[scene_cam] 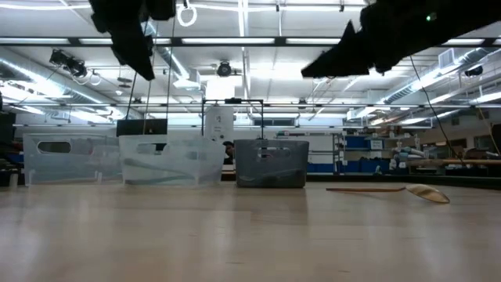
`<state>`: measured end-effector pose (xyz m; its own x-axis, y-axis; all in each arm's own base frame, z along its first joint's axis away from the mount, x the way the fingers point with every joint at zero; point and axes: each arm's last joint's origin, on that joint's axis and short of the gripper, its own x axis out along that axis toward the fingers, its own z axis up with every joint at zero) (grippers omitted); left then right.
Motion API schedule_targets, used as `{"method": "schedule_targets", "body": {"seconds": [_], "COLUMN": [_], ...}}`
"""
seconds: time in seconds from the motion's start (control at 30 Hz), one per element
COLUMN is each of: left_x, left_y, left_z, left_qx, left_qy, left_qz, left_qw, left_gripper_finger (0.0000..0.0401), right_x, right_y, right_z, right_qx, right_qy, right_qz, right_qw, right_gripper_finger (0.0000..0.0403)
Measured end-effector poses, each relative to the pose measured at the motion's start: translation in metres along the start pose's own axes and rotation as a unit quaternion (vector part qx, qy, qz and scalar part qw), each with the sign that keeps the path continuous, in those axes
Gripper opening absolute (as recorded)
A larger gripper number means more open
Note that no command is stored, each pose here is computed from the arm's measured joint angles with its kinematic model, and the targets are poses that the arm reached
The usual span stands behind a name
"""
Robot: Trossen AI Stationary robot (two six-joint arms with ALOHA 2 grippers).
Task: Sort silverware by color (type)
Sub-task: Put the gold spoon into the left transparent bin
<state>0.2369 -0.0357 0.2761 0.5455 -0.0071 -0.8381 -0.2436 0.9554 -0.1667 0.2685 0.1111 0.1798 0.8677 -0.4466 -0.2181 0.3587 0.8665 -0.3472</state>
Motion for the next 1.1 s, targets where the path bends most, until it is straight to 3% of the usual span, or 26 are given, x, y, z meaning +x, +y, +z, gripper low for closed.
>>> {"method": "schedule_targets", "body": {"seconds": [0.23,0.4,0.67,0.87,1.1], "left_x": [-0.003,-0.005,-0.007,-0.008,-0.008], "left_y": [-0.024,-0.031,-0.033,-0.032,-0.029], "left_z": [-0.01,-0.011,0.001,0.011,0.014], "left_qx": [0.036,0.054,0.103,0.098,0.098], "left_qy": [-0.044,-0.074,-0.137,-0.179,-0.185], "left_qz": [0.041,0.065,0.083,0.09,0.098], "left_qw": [0.998,0.994,0.982,0.975,0.973], "left_gripper_finger": [0.0181,0.0181,0.0181,0.0181,0.0181], "right_x": [0.014,0.017,0.019,0.017,0.013], "right_y": [-0.007,-0.012,-0.033,-0.037,-0.023], "right_z": [-0.001,-0.003,-0.025,-0.034,-0.041], "right_qx": [0.089,0.153,0.194,0.192,0.199], "right_qy": [0.156,0.246,0.397,0.457,0.483], "right_qz": [0.024,0.062,0.049,0.065,0.07], "right_qw": [0.983,0.955,0.896,0.866,0.85], "right_gripper_finger": [0.0152,0.0146,0.0147,0.0147,0.0146]}}
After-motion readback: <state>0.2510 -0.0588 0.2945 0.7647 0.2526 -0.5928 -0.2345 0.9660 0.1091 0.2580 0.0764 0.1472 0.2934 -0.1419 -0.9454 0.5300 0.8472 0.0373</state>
